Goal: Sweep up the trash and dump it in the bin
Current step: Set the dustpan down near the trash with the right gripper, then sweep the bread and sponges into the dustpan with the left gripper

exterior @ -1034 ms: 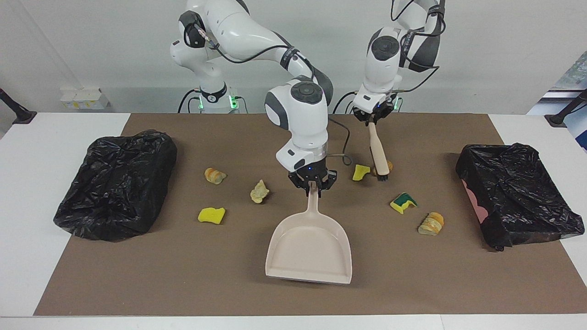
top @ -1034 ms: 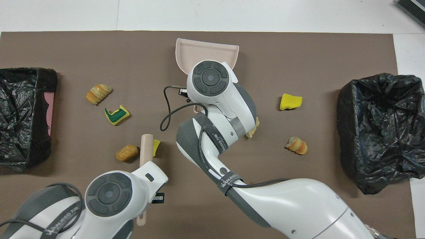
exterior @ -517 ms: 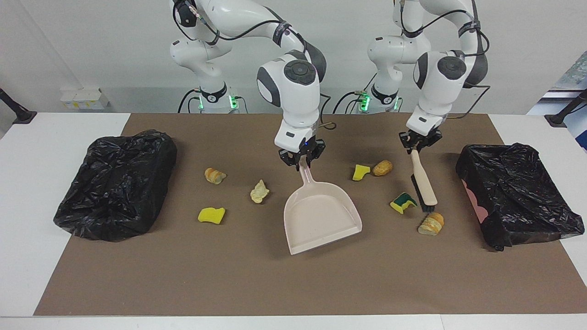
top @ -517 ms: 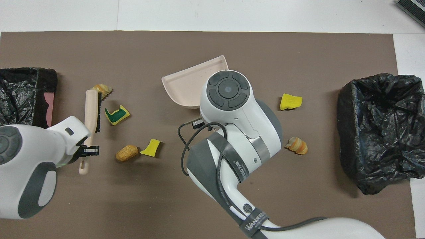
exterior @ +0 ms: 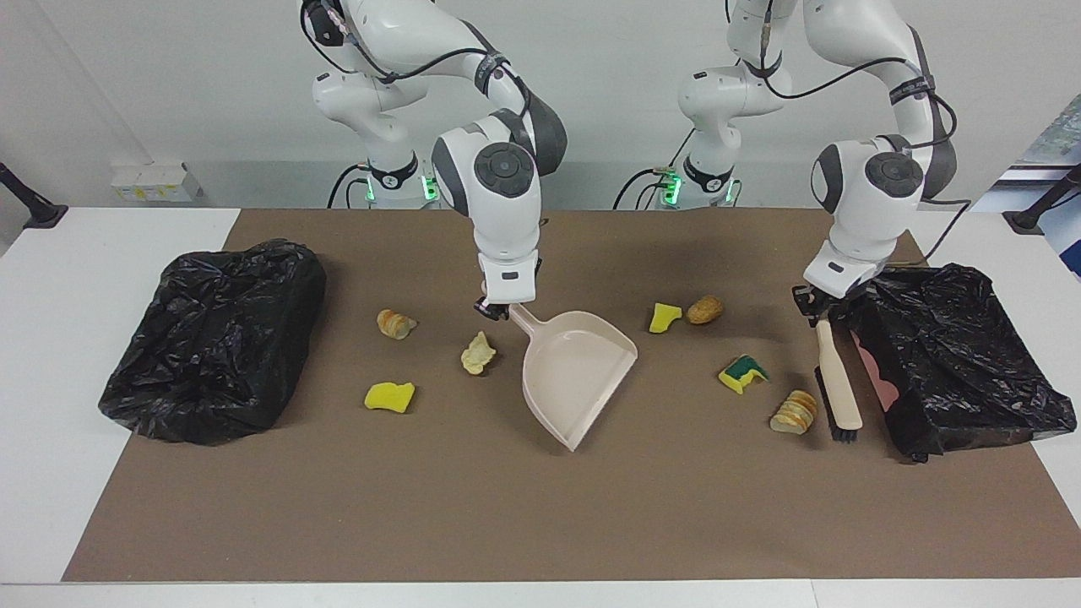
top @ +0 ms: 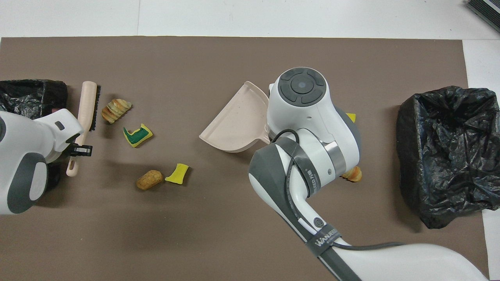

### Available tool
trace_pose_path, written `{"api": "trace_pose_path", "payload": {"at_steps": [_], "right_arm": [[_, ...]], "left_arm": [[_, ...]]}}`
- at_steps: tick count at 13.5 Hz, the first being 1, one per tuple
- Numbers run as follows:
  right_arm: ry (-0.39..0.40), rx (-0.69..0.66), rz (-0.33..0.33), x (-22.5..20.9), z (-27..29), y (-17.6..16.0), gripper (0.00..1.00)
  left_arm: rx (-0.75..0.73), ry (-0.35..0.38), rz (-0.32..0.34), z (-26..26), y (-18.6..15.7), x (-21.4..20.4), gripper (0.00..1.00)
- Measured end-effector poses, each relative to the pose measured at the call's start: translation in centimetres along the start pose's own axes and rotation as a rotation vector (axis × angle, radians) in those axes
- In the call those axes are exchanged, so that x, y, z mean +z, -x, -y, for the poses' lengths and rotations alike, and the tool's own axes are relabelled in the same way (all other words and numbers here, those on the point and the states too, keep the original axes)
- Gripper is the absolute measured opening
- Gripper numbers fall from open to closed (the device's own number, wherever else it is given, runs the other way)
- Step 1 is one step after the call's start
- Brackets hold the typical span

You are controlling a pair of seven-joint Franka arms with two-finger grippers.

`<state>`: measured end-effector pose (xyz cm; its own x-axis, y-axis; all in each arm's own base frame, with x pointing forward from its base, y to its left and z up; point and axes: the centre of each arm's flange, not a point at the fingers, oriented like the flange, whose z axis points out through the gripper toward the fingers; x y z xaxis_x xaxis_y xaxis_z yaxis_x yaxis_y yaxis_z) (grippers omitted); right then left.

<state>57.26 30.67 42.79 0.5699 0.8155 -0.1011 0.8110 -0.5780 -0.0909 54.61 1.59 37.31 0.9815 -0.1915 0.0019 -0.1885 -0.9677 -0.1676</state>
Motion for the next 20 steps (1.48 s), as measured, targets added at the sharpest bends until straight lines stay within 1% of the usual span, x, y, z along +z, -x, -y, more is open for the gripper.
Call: {"api": "trace_pose_path", "payload": {"at_steps": [2, 4, 6, 8, 10, 13, 16, 18, 20], "right_arm": [[-0.009, -0.130, 0.021, 0.7, 1.0, 0.6, 0.33], [-0.020, -0.268, 0.041, 1.4, 1.8, 1.7, 0.33], [-0.014, -0.368, 0.043, 2.1, 2.6, 2.5, 0.33], [0.010, -0.454, 0.026, 3.2, 3.8, 3.1, 0.33], [0.031, -0.494, 0.011, 4.2, 4.7, 3.5, 0.33], [0.068, -0.526, 0.010, 4.8, 5.7, 3.5, 0.33], [0.080, -0.535, 0.008, 5.2, 5.8, 3.3, 0.33], [0.087, -0.539, 0.010, 5.5, 5.7, 3.2, 0.33], [0.088, -0.540, 0.012, 5.7, 5.7, 3.2, 0.33]], "left_arm": [[0.043, 0.001, 0.025, 0.1, 0.0, 1.5, 0.27], [0.077, 0.002, 0.035, -0.3, 0.1, 1.9, 0.27], [0.113, 0.004, 0.044, -1.0, 0.5, 2.1, 0.27], [0.141, 0.006, 0.057, -2.0, 1.3, 2.4, 0.27], [0.170, 0.007, 0.070, -3.7, 2.3, 2.6, 0.27], [0.208, 0.022, 0.089, -6.9, 3.8, 2.4, 0.27], [0.214, 0.087, 0.109, -10.2, 4.4, 1.7, 0.27], [0.221, 0.133, 0.129, -13.4, 4.8, 1.2, 0.27], [0.225, 0.157, 0.148, -17.1, 5.5, 0.3, 0.27]]}}
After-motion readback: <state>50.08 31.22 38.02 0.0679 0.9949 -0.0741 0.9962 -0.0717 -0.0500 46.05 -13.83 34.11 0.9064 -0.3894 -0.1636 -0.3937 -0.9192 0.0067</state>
